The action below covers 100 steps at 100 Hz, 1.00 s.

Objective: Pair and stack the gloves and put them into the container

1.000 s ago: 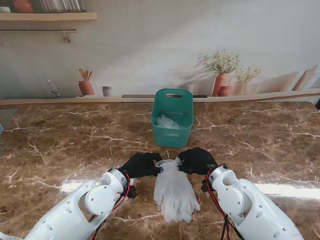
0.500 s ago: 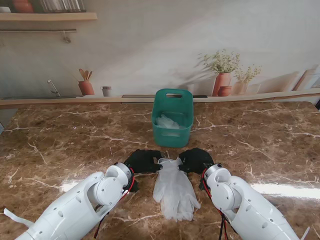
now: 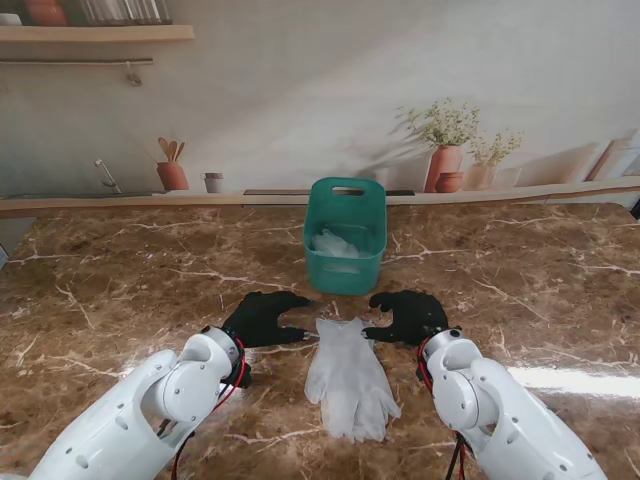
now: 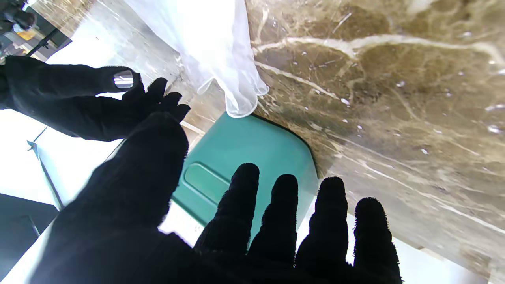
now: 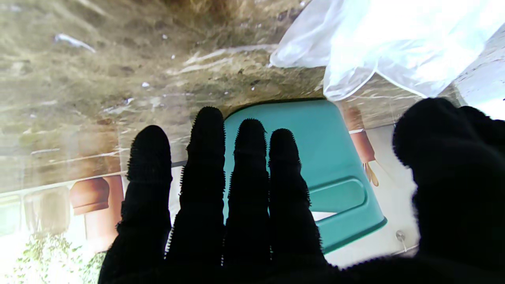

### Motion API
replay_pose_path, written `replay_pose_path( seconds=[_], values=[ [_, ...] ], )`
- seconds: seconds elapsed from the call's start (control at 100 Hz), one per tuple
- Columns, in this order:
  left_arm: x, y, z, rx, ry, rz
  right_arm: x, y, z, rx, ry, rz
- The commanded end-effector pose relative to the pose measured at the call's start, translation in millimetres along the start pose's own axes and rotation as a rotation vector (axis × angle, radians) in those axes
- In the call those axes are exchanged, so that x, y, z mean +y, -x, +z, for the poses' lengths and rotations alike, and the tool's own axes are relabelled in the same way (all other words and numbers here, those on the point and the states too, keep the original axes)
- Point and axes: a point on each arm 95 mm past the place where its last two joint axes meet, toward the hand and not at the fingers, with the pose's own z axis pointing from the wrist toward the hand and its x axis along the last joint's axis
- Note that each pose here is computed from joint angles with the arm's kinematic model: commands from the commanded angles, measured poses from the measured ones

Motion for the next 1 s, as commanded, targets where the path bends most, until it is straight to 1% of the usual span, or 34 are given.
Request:
replay_pose_path(
  seconds=[0.0,0.09,0.21,0.38,0.46,0.56,0.73,0.83,0.95,0.99],
  values=[
    [-1.1,1.6,-7.4,-0.003,-0.008,0.015,1.3,-4.7,0.9,0.003,0.005,-0.01],
    [-3.8,3.2,-13.7,-0.003,-0.032,0.024,1.0,-12.2,4.5,0.011,0.001,-0.031],
    [-4.6,4.2,-22.7,0.001,-0.062,0.016,-3.9,-25.4,10.3,0.008,-0.004,-0.058],
    [-6.8,5.0,-34.7,-0.004,-0.114,0.013,-13.7,-42.5,18.5,-0.026,-0.023,-0.099],
    [-9.0,4.9,-39.6,-0.007,-0.143,0.014,-19.3,-47.9,22.3,-0.041,-0.026,-0.14],
    [-11.5,5.1,-44.3,-0.008,-0.163,0.016,-25.7,-52.8,25.2,-0.061,-0.041,-0.201],
    [-13.4,6.5,-46.9,-0.011,-0.173,0.019,-37.9,-57.5,28.3,-0.081,-0.078,-0.306],
    [-13.2,7.6,-47.5,-0.012,-0.173,0.02,-43.9,-59.5,26.7,-0.086,-0.098,-0.326],
    [-13.4,8.6,-48.0,-0.013,-0.183,0.016,-48.8,-60.3,24.5,-0.083,-0.098,-0.334],
    [-13.7,8.9,-48.0,-0.012,-0.192,0.016,-50.5,-60.1,24.3,-0.08,-0.083,-0.327]
  ],
)
